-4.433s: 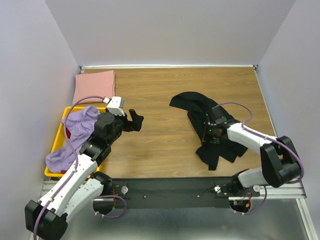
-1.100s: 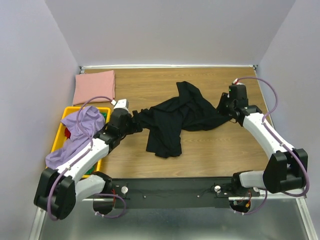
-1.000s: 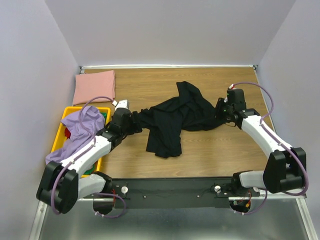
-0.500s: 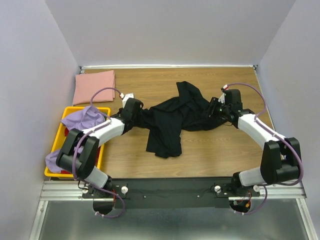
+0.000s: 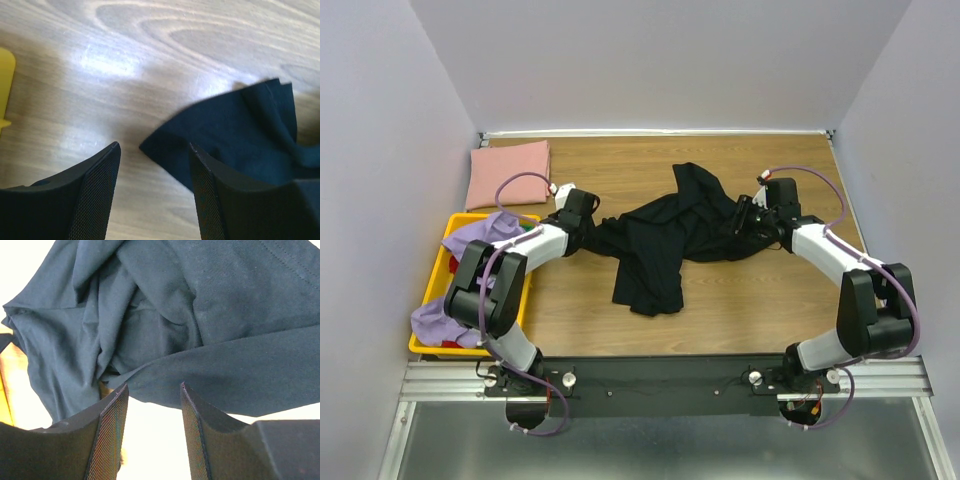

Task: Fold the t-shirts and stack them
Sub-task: Flatten the tshirt out

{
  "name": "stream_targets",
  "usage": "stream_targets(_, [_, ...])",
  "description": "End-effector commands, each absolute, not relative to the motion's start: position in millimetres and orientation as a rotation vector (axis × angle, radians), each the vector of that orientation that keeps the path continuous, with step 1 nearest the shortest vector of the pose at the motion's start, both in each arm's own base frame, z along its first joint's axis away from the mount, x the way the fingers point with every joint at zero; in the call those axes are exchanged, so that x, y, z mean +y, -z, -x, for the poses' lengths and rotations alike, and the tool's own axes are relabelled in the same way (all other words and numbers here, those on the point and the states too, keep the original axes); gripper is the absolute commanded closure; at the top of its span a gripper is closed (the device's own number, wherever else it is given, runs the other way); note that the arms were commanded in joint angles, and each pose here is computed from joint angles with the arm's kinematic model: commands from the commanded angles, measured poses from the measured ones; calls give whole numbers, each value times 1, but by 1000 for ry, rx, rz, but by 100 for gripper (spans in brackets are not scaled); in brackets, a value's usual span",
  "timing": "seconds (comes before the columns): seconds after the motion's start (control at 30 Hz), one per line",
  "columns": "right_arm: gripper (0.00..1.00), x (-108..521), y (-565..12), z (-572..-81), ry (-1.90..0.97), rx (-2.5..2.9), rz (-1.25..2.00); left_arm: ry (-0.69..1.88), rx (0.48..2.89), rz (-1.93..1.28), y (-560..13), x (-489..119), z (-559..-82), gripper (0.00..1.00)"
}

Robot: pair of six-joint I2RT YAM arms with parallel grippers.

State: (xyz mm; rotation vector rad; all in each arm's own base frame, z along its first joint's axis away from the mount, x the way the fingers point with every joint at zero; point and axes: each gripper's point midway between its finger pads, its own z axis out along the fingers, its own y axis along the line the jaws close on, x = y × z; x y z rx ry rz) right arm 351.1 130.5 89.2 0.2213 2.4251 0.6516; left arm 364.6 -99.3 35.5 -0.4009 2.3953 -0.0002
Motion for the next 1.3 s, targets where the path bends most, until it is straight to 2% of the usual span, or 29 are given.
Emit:
stream_targets(0.0, [46,138,-95,-359,-687,2403,-179,-22,2398,444,-30,-96,-372,36])
stream_targets(0.33, [46,134,-92,-358,-656,2405,-178,57,2481,430,-19,-109,-357,39])
stream_targets(0.4, [46,133,-90,-359,-650,2409,-185,66,2476,435,-20,-110,-357,44])
stream_targets(0.47, [46,132,-88,-359,-644,2414,-191,68,2486,427,-18,-111,-357,46])
stream_targets(0.57, [46,128,-81,-358,-617,2428,-225,86,2498,418,-16,-115,-358,66])
stream_targets(0.6, [46,124,-75,-357,-587,2437,-240,86,2503,417,-15,-115,-357,88])
stream_targets(0.63, [46,121,-72,-356,-568,2443,-251,84,2499,416,-16,-115,-358,99])
stream_targets(0.73, [46,110,-53,-348,-484,2478,-306,36,2479,415,-30,-107,-359,100])
stream_targets(0.97, [46,81,-7,-314,-343,2566,-540,-174,2243,441,-137,-51,-368,100])
stream_targets(1.07, [46,70,4,-299,-319,2579,-633,-216,2144,469,-180,-30,-367,100])
stream_targets(1.27, [46,40,0,-282,-335,2488,-918,-243,2052,474,-229,-5,-347,100])
